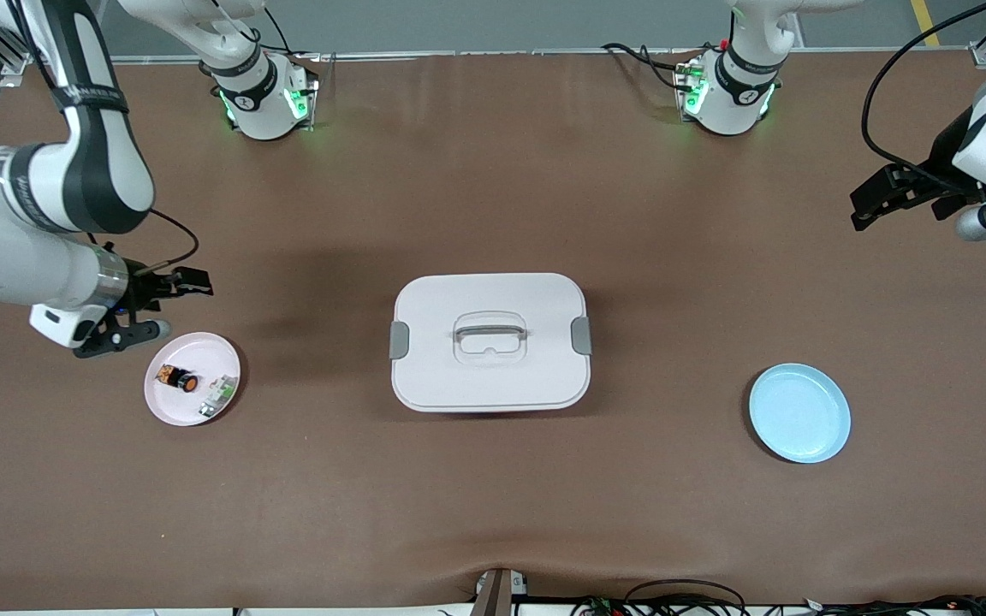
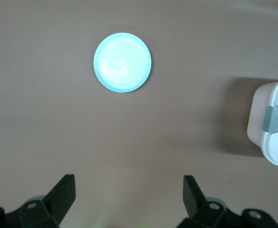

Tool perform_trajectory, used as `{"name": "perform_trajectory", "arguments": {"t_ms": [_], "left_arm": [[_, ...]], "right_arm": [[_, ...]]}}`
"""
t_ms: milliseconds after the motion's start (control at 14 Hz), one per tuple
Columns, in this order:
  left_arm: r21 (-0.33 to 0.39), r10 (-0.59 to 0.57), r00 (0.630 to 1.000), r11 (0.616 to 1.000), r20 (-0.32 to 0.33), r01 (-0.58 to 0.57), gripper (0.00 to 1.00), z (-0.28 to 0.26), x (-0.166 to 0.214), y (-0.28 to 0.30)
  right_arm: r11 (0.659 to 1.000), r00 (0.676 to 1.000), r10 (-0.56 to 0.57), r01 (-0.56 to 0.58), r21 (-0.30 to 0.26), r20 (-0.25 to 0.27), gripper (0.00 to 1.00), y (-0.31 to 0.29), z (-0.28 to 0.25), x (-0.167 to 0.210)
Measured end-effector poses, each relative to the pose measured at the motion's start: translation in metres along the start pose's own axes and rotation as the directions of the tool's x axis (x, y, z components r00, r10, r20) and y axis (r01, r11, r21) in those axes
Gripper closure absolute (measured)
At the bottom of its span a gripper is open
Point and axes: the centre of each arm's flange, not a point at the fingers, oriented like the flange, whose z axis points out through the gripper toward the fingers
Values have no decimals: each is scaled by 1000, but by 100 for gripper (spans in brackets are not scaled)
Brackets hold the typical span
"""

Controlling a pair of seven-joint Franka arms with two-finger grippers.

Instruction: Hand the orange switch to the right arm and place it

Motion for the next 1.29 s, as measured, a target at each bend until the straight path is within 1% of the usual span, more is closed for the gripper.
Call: {"name": "perform_trajectory", "arguments": {"t_ms": [143,286,357,429,714,1000,1143,1286], "left_arm": [[0,0,1000,1000,0,0,0,0,0,0],[0,0,1000,1000,0,0,0,0,0,0],[0,0,1000,1000,0,0,0,0,0,0],[0,0,1000,1000,0,0,0,0,0,0],[0,0,1000,1000,-1,0,0,0,0,0],[0,0,1000,1000,0,0,0,0,0,0],[0,0,1000,1000,0,0,0,0,0,0],[0,0,1000,1000,0,0,0,0,0,0]], "right_arm": [[1000,1000,7,-8,-20,-11,0,4,-31,-1],[998,1000,5,-6,-69,-16,0,9,-64,-3],[996,1000,8,-10,-87,-25,0,11,-82,-5],[995,999,19,-23,-95,-42,0,15,-100,-8],[990,988,72,-87,-112,-133,0,45,-159,-23],[978,963,147,-175,-114,-225,0,78,-203,-41],[965,946,210,-241,-101,-249,0,80,-211,-44],[960,939,234,-264,-93,-253,0,75,-211,-42]]}}
